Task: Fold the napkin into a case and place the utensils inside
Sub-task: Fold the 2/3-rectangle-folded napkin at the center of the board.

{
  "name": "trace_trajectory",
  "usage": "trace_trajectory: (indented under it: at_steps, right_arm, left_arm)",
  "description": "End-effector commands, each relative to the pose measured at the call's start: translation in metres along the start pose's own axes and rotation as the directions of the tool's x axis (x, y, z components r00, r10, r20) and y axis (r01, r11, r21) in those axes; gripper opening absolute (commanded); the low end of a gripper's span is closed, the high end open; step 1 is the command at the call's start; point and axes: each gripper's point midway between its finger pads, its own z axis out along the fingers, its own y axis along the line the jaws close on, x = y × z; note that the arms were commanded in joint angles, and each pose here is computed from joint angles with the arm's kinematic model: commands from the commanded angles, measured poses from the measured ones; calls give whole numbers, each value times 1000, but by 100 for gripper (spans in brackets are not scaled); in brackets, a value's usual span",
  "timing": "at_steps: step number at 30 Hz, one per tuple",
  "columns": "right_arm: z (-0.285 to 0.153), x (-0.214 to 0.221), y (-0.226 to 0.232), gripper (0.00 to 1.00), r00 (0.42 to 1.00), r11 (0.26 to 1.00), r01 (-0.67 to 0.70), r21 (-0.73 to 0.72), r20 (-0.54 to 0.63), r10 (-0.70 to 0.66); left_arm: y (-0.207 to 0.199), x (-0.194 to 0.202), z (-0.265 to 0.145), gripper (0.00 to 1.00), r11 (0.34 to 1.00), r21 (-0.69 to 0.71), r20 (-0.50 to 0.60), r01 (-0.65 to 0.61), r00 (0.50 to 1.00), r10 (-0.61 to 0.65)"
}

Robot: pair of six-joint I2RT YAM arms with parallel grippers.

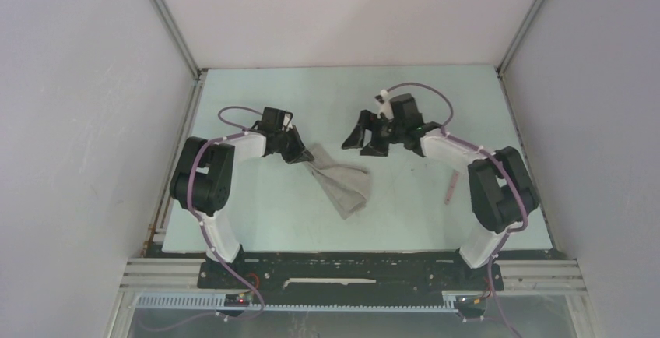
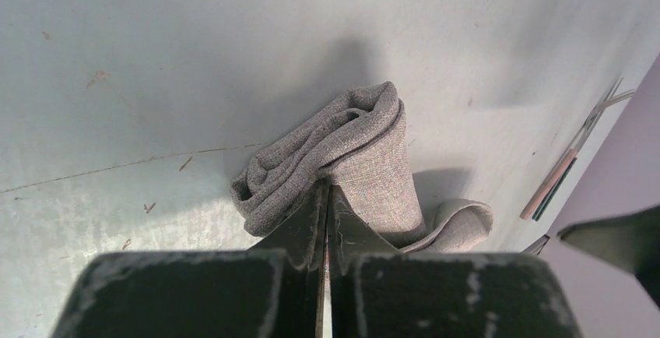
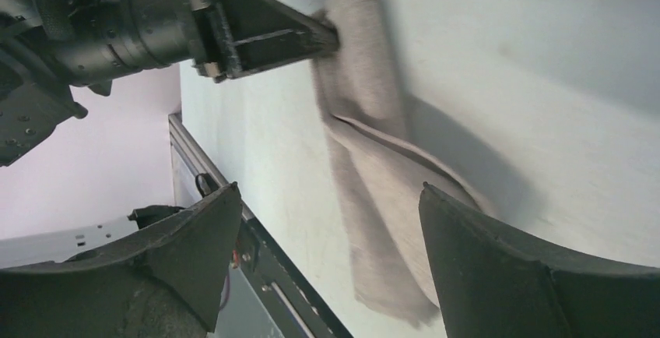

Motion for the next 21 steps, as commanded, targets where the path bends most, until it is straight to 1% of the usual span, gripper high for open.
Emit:
trace_trajectory:
  at_steps: [1,3,7,10,13,18,21]
  right_arm:
    - [-35,16,-34,93,995,997,-55,-49,-88,51]
    - [-36,21,-37,93,991,993,-76,-85,-114,66]
    - [-30,32,-52,92,985,988,-120,-99,-134,106]
    - [-25,36,-62,91,981,977,-161,-138,-134,143]
    - [-16,45,-71,88,973,973,-181,-142,-167,156]
    - [-8,48,-64,82,968,957,-201,-210,-192,161]
    - [-11,44,-55,77,973,953,-188,-236,-181,147]
  left_arm:
    - [23,-1,0,0,996,-83,19,-17,1000,18]
    - [23,-1,-1,0,996,-84,22,-18,1000,19]
    - [23,-1,-3,0,996,-84,23,-20,999,22]
    - [23,-1,-4,0,996,-86,25,-21,999,24]
    - [23,-1,-5,0,996,-83,25,-22,999,24]
    - [23,-2,-5,0,996,-87,34,-24,999,27]
    - [22,-2,-6,0,996,-85,34,-25,999,28]
